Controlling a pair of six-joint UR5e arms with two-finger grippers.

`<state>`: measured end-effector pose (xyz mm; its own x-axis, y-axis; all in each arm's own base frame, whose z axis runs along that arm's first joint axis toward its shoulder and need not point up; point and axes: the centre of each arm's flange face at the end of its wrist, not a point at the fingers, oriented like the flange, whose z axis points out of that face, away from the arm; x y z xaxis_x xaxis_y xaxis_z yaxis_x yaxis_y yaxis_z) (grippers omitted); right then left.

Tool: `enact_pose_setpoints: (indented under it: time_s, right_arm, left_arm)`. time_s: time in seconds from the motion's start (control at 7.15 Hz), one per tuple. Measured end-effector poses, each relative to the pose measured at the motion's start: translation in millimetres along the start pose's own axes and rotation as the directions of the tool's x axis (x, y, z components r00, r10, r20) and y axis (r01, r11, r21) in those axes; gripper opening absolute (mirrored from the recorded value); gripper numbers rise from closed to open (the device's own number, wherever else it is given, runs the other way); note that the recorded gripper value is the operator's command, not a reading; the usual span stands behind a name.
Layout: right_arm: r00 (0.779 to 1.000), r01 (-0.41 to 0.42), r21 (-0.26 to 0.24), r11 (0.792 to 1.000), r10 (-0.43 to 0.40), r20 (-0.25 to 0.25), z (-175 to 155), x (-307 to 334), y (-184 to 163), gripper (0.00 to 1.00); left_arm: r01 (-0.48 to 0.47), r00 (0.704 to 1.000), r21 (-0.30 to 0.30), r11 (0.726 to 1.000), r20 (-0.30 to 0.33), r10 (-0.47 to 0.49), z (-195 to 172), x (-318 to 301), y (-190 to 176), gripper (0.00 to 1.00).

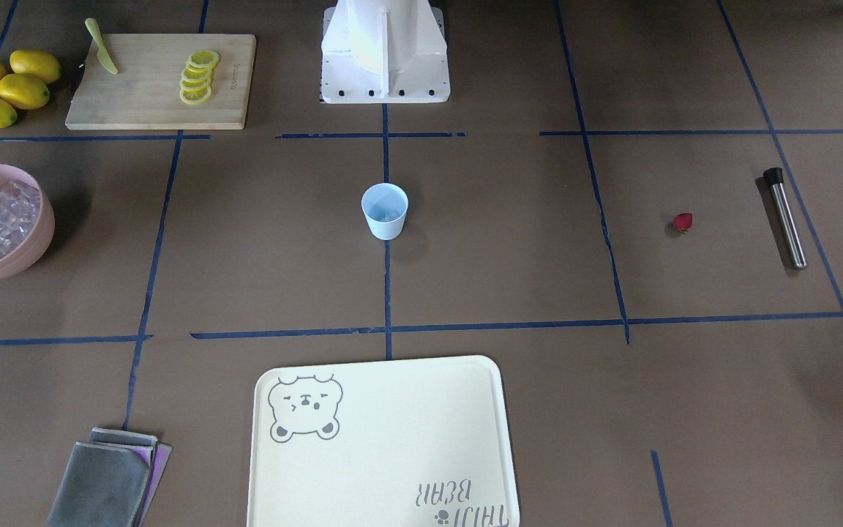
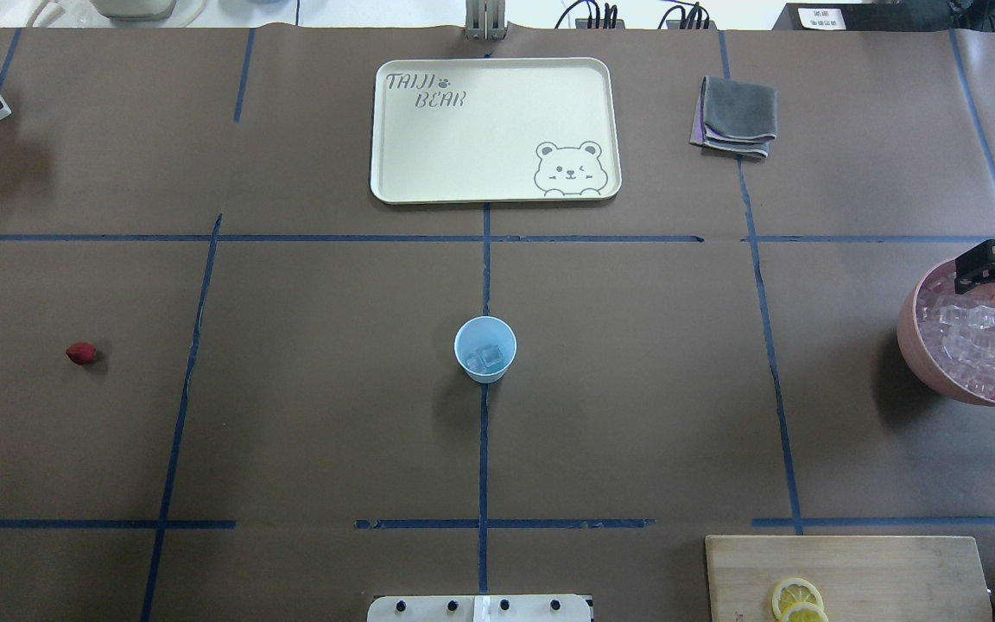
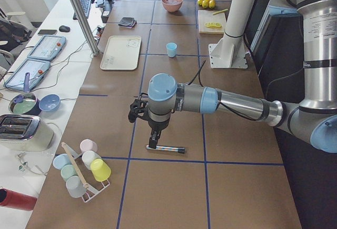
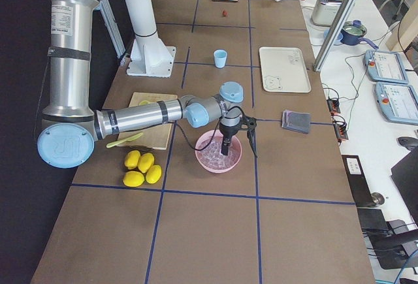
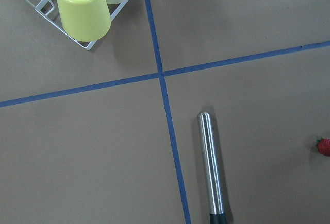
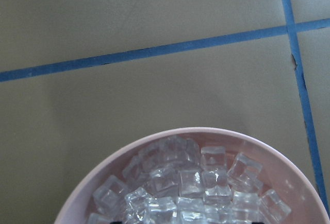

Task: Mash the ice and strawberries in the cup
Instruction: 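Lower the right gripper into the bowl and grasp a third ice cube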

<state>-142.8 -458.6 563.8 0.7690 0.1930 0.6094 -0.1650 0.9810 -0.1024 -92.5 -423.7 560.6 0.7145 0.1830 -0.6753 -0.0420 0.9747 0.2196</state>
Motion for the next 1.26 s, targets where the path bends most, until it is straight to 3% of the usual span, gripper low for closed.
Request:
enact_pose_setpoints:
  time_s: [1.26]
  right_arm:
    - [1.000, 0.006, -0.043, 0.999, -0.007, -0.024, 23.8, 1.7, 4.5, 0.70]
  left_arm:
    - [-0.009, 1.000, 0.009, 1.000, 0.001, 0.009, -4.5, 4.4, -1.1, 1.00]
